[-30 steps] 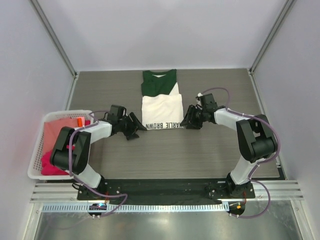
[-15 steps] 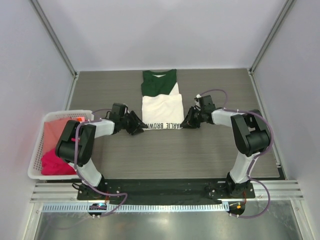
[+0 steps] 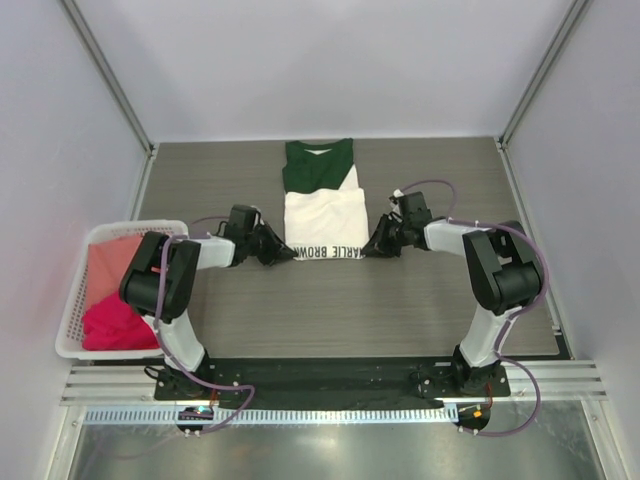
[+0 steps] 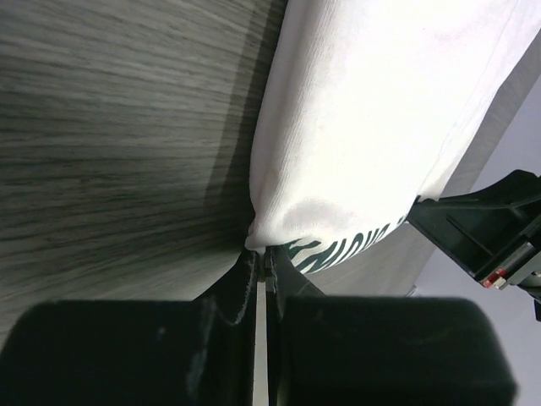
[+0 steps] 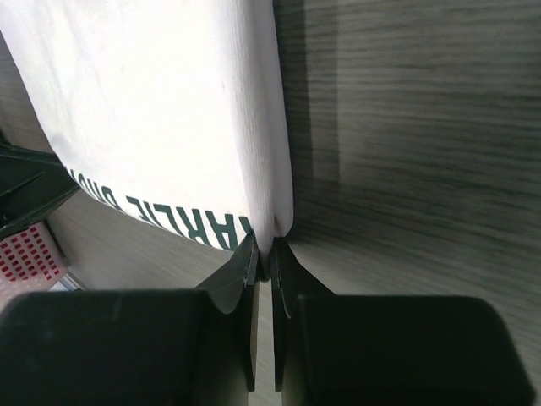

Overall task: Fold and stack the t-shirts
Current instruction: Fold the tshirt

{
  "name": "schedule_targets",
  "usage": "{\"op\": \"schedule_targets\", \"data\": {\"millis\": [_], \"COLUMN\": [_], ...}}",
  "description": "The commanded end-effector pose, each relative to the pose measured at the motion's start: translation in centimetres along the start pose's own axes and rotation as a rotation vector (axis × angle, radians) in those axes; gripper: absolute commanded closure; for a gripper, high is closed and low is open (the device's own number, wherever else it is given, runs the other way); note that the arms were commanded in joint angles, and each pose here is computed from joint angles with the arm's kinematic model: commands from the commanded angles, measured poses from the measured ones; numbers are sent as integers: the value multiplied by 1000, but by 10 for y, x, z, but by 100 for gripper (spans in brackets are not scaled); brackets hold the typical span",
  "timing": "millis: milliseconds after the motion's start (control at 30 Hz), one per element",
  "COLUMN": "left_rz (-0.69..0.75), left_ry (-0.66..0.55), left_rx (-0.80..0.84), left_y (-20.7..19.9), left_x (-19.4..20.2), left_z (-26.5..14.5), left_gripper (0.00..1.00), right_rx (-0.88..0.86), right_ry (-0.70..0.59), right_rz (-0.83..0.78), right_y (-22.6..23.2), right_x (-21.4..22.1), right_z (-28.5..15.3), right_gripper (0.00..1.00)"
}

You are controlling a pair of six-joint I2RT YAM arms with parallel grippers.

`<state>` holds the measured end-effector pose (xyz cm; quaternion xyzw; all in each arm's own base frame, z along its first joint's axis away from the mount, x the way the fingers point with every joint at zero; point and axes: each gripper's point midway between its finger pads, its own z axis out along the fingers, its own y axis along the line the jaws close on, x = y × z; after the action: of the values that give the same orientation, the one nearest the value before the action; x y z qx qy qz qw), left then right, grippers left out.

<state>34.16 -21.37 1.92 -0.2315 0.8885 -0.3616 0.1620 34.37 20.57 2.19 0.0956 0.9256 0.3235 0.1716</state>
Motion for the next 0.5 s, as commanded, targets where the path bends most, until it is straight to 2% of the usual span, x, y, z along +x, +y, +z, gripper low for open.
{"op": "schedule_targets", "data": {"millis": [0,267,467], "left_rz": [12,92,138], "left_ry": [2,114,158], "left_rx": [-62,-67,5], "left_y": [13,13,-5], "left_x": [14,72,117], "left_z": [-4,-59,-111], "left_gripper": [100,100,100], "right_rx": [-40,-60,-77], "right_ry": [-34,14,-26], "right_rz": [-49,-99,-156], "right_y": [16,22,32], "right_x": [0,50,79], "right_z": [-21,-77,-134], "right_gripper": [99,99,99]}}
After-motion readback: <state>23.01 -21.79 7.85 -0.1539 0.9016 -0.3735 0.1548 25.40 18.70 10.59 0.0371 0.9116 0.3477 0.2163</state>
